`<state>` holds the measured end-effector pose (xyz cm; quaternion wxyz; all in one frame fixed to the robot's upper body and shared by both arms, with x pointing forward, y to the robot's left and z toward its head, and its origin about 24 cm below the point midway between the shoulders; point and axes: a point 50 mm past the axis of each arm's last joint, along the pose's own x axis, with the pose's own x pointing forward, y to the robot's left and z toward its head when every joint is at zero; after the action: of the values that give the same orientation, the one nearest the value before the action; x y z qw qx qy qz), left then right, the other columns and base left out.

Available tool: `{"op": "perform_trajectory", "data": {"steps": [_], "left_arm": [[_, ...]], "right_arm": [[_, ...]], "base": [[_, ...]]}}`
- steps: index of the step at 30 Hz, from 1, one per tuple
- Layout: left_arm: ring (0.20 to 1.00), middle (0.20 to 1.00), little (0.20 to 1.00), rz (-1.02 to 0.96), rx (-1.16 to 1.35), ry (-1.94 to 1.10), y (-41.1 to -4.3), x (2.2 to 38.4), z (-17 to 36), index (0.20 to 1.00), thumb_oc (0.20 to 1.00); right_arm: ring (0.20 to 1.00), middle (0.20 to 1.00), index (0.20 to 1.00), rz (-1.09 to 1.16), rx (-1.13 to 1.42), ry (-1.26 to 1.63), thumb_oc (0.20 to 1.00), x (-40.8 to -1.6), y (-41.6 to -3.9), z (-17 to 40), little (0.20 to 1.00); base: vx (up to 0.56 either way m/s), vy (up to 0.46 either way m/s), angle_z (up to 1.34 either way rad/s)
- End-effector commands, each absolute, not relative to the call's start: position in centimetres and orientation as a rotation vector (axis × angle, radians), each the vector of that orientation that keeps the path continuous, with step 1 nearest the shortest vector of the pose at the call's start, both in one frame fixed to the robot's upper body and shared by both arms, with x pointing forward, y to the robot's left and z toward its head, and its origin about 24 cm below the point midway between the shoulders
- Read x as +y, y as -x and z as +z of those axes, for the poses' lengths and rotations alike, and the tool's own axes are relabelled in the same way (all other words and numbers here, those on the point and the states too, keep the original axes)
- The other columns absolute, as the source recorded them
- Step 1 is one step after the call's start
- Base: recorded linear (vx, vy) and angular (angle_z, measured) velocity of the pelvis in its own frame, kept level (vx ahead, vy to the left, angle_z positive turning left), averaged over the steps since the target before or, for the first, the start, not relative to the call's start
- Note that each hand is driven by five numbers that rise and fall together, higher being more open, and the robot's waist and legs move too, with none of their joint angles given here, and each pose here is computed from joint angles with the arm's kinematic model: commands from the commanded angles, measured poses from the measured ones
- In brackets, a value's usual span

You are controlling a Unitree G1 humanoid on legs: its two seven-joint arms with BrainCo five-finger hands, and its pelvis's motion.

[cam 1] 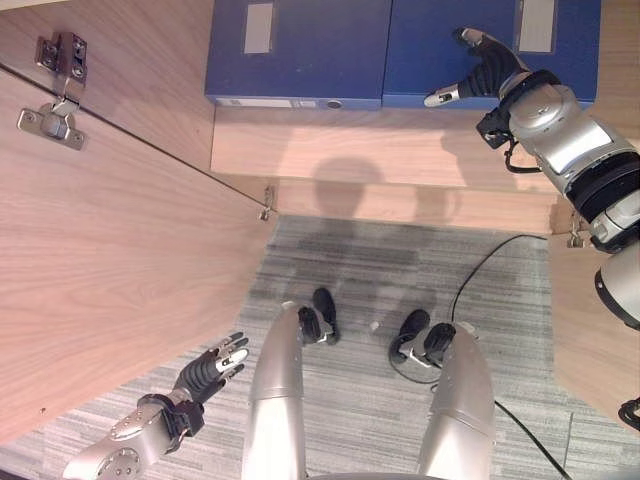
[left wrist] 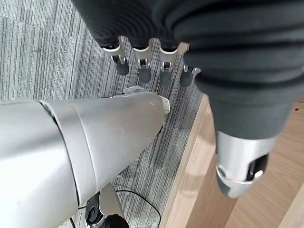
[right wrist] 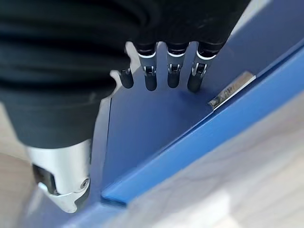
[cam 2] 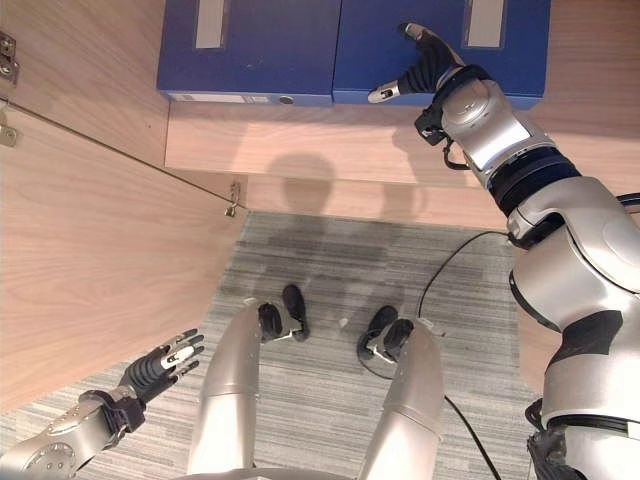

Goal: Put the empty folder in the office cabinet

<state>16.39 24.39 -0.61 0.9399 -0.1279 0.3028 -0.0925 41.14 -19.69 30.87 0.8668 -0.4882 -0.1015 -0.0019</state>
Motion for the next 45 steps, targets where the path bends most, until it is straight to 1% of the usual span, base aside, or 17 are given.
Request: {"op": "perform_trajectory", "data": {"steps": [1, 2, 3, 4, 5, 6, 7, 8, 9, 16, 24, 29, 36, 40, 42, 43, 45], "left_arm": [[1.000, 1.000, 1.000, -0.181, 0.568, 0.254, -16.6, 24.5, -0.3, 1.000, 1.000], [1.000, 1.000, 1.000, -0.163, 0.553, 0.264, -16.8, 24.4, -0.5, 1.000, 1.000], [1.000, 1.000, 1.000, -0.091, 0.490, 0.296, -17.8, 23.9, -0.7, 1.000, 1.000], [1.000, 1.000, 1.000, -0.091, 0.490, 0.294, -17.8, 23.9, -0.7, 1.000, 1.000], [1.000, 1.000, 1.000, -0.054, 0.435, 0.307, -18.6, 23.2, -0.6, 1.000, 1.000], [1.000, 1.000, 1.000, -0.054, 0.435, 0.303, -18.6, 23.3, -0.6, 1.000, 1.000], [1.000, 1.000, 1.000, -0.041, 0.355, 0.320, -19.4, 22.6, 0.3, 1.000, 1.000], [1.000, 1.000, 1.000, -0.042, 0.356, 0.315, -19.4, 22.6, 0.3, 1.000, 1.000], [1.000, 1.000, 1.000, -0.057, 0.289, 0.330, -20.0, 22.1, 1.3, 1.000, 1.000], [1.000, 1.000, 1.000, -0.126, 0.207, 0.355, -21.3, 20.4, 2.8, 1.000, 1.000], [1.000, 1.000, 1.000, -0.139, 0.227, 0.372, -21.2, 19.8, 2.4, 1.000, 1.000], [1.000, 1.000, 1.000, -0.090, 0.284, 0.401, -20.9, 19.3, 0.6, 1.000, 1.000], [1.000, 1.000, 1.000, -0.056, 0.366, 0.383, -20.3, 19.0, -1.7, 1.000, 1.000], [1.000, 1.000, 1.000, -0.006, 0.489, 0.391, -20.0, 18.0, -5.1, 1.000, 1.000], [1.000, 1.000, 1.000, 0.030, 0.593, 0.387, -19.1, 17.1, -7.6, 1.000, 1.000], [1.000, 1.000, 1.000, 0.030, 0.593, 0.387, -19.2, 17.1, -7.6, 1.000, 1.000], [1.000, 1.000, 1.000, 0.085, 0.687, 0.404, -18.1, 16.2, -9.7, 1.000, 1.000]], "right_arm": [[1.000, 1.000, 1.000, -0.069, -0.317, 1.270, 1.000, -18.4, -40.8, 33.4, 1.000], [1.000, 1.000, 1.000, -0.111, -0.346, 1.296, 1.000, -18.2, -40.8, 33.5, 1.000], [1.000, 1.000, 1.000, -0.303, -0.520, 1.312, 1.000, -17.6, -39.9, 34.1, 1.000], [1.000, 1.000, 1.000, -0.303, -0.519, 1.311, 1.000, -17.6, -39.9, 34.1, 1.000], [1.000, 1.000, 1.000, -0.548, -0.711, 1.321, 1.000, -18.1, -38.1, 36.0, 1.000], [1.000, 1.000, 1.000, -0.552, -0.709, 1.320, 1.000, -18.2, -38.1, 35.9, 1.000], [1.000, 1.000, 1.000, -0.814, -0.937, 1.218, 1.000, -18.7, -35.6, 37.5, 1.000], [1.000, 1.000, 1.000, -0.820, -0.934, 1.215, 1.000, -18.8, -35.6, 37.3, 1.000], [1.000, 1.000, 1.000, -0.957, -1.040, 1.132, 1.000, -19.3, -34.2, 36.5, 1.000], [1.000, 1.000, 1.000, -1.000, -1.148, 1.085, 1.000, -17.8, -33.0, 31.9, 1.000], [1.000, 1.000, 1.000, -0.674, -1.079, 1.164, 1.000, -15.0, -33.2, 24.7, 1.000], [1.000, 1.000, 1.000, -0.420, -0.839, 1.133, 1.000, -14.5, -32.3, 15.9, 1.000], [1.000, 1.000, 1.000, -0.251, -0.615, 1.118, 1.000, -14.8, -30.6, 9.7, 1.000], [1.000, 1.000, 1.000, -0.137, -0.422, 1.072, 1.000, -14.3, -30.1, 5.9, 1.000], [1.000, 1.000, 1.000, -0.086, -0.226, 1.036, 1.000, -14.5, -29.3, 2.4, 1.000], [1.000, 1.000, 1.000, -0.085, -0.226, 1.037, 1.000, -14.5, -29.3, 2.4, 1.000], [1.000, 1.000, 1.000, -0.070, -0.005, 0.953, 1.000, -15.2, -28.0, -1.1, 1.000]], "base": [[0.00, 0.000, 0.00], [0.01, 0.039, -0.02], [0.01, 0.029, -0.03], [0.02, 0.017, -0.07], [0.00, 0.000, -0.10], [0.01, 0.000, -0.10], [-0.01, 0.003, -0.08], [0.00, 0.000, 0.00], [-0.02, -0.013, -0.04], [-0.01, -0.011, -0.04], [0.00, -0.001, 0.00], [-0.05, -0.005, -0.01], [-0.02, 0.007, -0.07], [0.05, 0.007, -0.17], [0.06, 0.029, -0.14], [0.07, 0.040, -0.07], [0.06, 0.051, 0.03]]}}
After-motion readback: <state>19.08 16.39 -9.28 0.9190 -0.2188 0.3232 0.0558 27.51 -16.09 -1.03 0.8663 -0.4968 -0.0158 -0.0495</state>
